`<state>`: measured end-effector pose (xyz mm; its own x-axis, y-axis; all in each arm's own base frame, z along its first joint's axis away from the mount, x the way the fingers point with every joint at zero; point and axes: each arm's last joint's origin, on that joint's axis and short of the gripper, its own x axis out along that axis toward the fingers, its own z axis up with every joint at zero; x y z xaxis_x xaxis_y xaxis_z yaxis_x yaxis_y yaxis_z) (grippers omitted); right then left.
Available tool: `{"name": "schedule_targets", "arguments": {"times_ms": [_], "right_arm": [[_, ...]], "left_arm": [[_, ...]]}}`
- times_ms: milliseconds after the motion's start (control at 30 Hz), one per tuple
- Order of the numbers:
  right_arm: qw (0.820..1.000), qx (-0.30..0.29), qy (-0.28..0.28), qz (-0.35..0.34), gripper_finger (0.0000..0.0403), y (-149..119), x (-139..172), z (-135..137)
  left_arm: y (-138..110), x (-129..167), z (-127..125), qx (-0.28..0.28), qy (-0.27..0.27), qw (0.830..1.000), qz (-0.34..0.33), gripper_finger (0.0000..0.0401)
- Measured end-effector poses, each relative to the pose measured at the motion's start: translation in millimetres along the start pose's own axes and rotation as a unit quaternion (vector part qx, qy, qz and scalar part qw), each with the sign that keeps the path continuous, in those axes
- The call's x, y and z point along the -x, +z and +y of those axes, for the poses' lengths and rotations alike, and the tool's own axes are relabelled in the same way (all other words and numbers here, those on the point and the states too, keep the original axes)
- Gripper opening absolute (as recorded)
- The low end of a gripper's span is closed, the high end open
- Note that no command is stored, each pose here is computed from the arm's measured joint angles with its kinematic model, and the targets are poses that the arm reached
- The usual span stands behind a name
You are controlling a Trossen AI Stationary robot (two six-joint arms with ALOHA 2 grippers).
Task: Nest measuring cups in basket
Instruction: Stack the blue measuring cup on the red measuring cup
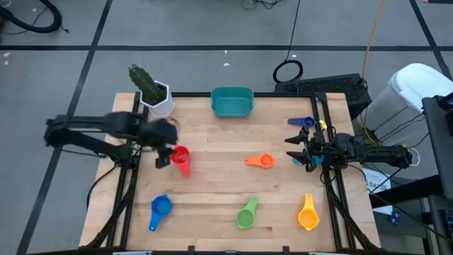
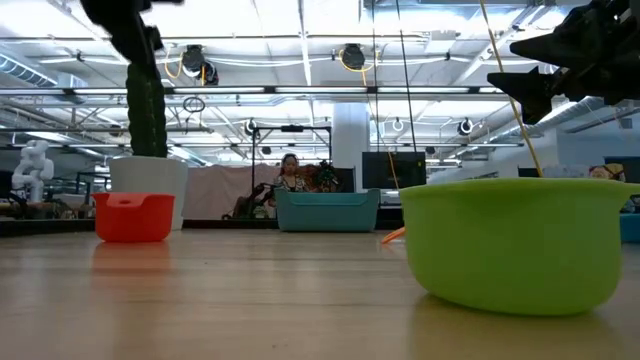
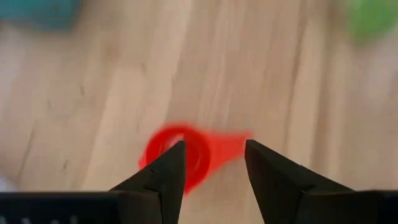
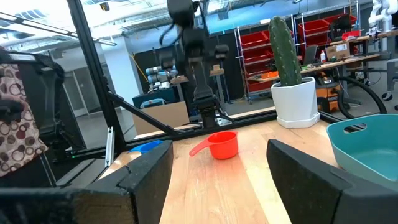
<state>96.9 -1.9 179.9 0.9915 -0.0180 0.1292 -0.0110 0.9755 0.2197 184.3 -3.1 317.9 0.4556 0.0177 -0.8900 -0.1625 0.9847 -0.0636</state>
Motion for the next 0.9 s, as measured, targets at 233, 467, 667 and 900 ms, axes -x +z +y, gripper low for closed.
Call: {"name": "schedule_targets", "arguments": {"times_ms": [233,467,667,900], "right_arm": [[1.0,0.0,0.0,0.0,0.0251,0,0,0],[1.0,0.0,0.0,0.0,0.0251,0,0,0],[1.0,0.0,0.0,0.0,0.0251,0,0,0],[1.0,0.0,0.0,0.0,0.0251,0,0,0]], "left_arm": [[21,-53,-14,-0.017,0.027,0.987,0.16,0.0166],[23,-75,-6,0.206,0.094,0.952,0.207,0.0166],[27,-77,-9,0.272,0.099,0.941,0.177,0.0166],[55,-84,-16,0.272,0.015,0.961,0.049,0.0166]]}}
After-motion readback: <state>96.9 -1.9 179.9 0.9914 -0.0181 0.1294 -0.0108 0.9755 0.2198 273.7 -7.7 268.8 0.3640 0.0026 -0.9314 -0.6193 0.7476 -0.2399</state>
